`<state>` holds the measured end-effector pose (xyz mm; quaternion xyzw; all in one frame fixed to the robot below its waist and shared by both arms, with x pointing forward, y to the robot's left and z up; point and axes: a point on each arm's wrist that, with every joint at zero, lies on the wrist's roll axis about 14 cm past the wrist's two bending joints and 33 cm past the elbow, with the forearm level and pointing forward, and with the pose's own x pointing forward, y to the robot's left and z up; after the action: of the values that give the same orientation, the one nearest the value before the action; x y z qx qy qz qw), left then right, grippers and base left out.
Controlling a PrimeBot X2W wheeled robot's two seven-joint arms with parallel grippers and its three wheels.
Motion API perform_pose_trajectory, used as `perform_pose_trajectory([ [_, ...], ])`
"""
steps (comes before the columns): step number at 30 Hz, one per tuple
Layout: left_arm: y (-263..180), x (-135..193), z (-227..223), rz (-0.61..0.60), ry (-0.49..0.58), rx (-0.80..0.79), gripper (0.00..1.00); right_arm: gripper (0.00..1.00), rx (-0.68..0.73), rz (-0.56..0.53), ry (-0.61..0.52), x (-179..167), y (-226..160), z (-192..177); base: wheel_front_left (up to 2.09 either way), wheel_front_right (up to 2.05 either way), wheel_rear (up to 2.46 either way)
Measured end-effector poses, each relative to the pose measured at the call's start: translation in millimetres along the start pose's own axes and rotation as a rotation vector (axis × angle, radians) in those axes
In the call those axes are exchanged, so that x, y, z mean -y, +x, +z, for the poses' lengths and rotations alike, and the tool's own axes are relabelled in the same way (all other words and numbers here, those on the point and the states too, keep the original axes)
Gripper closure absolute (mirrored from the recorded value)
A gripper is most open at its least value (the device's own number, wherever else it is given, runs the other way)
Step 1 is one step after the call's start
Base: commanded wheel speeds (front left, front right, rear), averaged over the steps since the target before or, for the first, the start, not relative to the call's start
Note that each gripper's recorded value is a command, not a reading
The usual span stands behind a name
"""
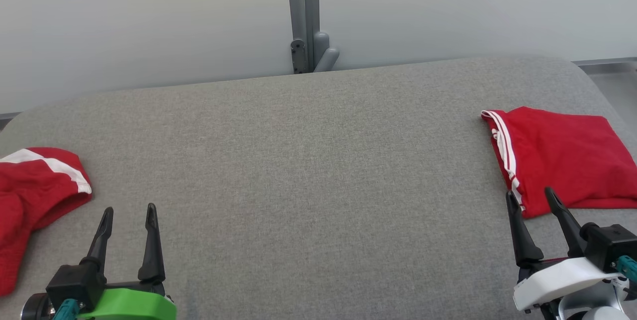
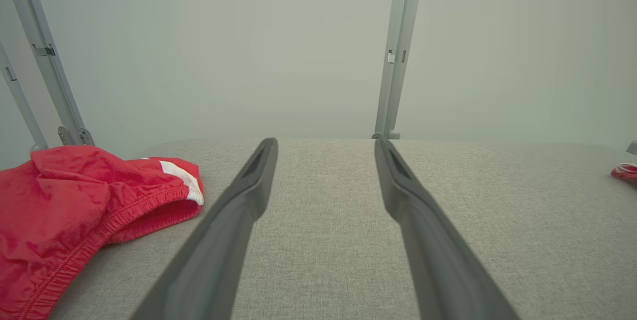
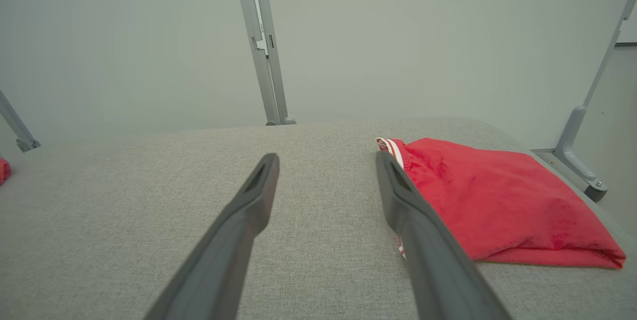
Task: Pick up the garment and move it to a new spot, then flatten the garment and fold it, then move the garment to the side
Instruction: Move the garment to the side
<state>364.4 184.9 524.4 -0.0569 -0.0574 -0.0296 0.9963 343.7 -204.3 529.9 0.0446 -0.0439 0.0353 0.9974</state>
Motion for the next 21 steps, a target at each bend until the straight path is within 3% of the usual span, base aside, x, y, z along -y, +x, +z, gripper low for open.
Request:
perform_pose_trajectory([
  [21, -2.5, 3.5, -14.1, -0.014, -0.016, -0.042, 0.0, 0.0, -0.003, -0.011, 0.013, 0.2, -1.9, 0.0, 0.0, 0.0, 0.0],
])
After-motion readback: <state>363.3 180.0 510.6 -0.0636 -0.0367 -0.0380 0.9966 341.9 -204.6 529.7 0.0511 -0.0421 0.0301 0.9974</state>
